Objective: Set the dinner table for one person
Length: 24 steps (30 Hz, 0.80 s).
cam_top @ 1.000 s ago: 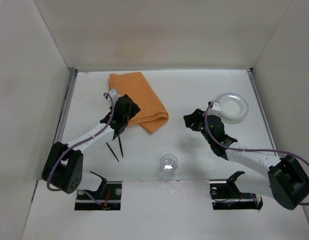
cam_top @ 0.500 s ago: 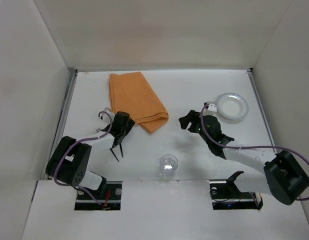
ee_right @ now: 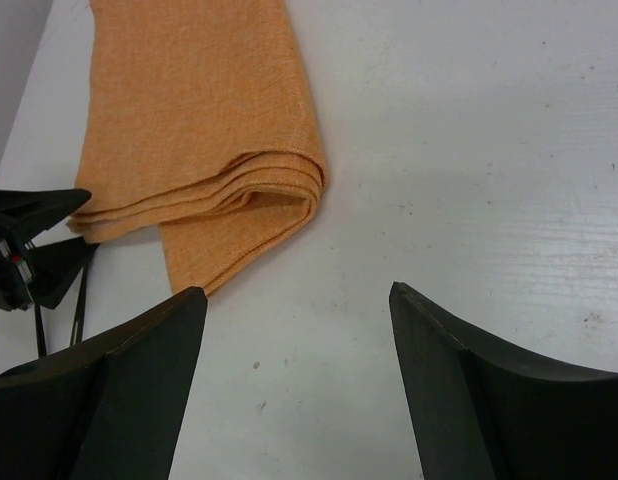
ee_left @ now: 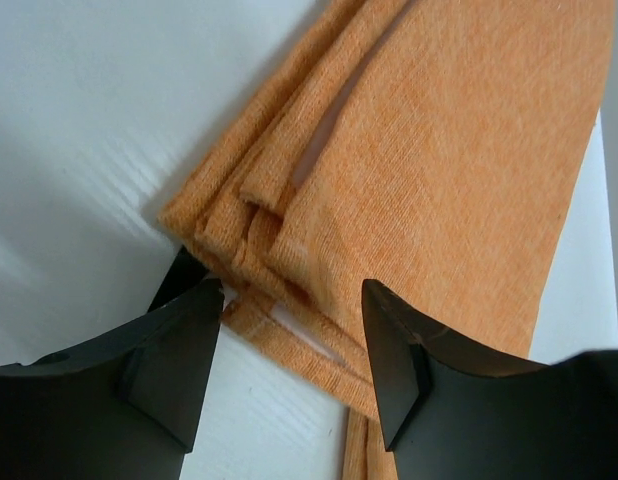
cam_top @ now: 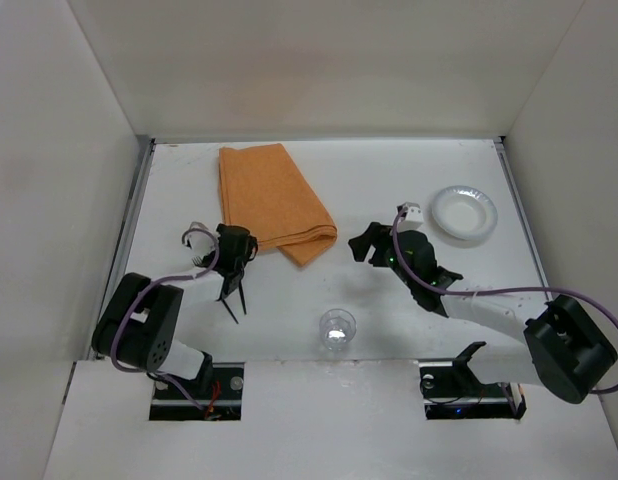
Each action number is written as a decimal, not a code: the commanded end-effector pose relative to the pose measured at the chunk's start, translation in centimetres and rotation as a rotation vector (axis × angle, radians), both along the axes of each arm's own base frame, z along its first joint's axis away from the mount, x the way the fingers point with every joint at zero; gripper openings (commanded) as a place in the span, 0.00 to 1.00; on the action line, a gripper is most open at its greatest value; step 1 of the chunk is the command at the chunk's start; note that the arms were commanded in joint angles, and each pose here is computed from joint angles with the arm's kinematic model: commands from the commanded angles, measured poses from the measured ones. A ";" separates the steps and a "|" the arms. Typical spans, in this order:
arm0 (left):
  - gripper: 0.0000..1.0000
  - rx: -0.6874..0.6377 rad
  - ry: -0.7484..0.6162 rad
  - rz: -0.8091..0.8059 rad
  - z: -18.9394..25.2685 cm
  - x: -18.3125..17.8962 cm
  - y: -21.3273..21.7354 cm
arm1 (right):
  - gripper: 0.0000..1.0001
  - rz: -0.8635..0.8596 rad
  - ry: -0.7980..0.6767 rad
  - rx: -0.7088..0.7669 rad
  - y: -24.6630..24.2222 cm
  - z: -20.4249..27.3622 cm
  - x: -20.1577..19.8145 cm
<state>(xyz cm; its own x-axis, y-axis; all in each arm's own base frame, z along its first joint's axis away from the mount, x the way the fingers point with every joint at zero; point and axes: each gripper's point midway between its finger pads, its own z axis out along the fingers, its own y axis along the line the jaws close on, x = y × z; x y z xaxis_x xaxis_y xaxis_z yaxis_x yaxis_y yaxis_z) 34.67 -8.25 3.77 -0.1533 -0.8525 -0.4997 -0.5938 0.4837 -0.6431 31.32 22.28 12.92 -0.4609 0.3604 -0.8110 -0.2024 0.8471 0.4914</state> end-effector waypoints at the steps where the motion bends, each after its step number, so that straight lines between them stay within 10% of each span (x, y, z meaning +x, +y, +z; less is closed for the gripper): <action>1: 0.55 0.042 -0.011 0.062 -0.2 0.9 1.1 | 0.80 0.019 -0.066 0.028 1.0 2.6 0.7; 11: 0.08 0.091 -0.196 0.023 6.7 5.3 -0.2 | 0.80 0.019 -0.076 0.049 0.9 3.2 0.3; 19: 0.03 0.266 -0.442 -0.159 21.2 9.5 -6.4 | 0.80 -0.055 -0.091 0.126 -0.9 4.3 0.5; 24: 0.04 0.310 -0.560 -0.496 26.0 11.0 -19.2 | 0.80 -0.155 -0.130 0.195 -2.9 5.5 0.4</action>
<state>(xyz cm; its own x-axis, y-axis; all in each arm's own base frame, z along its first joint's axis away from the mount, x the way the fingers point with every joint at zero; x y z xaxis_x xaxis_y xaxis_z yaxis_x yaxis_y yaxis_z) 45.57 -20.23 26.30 -0.0865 -0.6554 -0.7503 -0.1154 0.7547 -0.6459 31.21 20.64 16.23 -0.3780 0.4807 -0.7912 -0.1758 0.8018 0.5712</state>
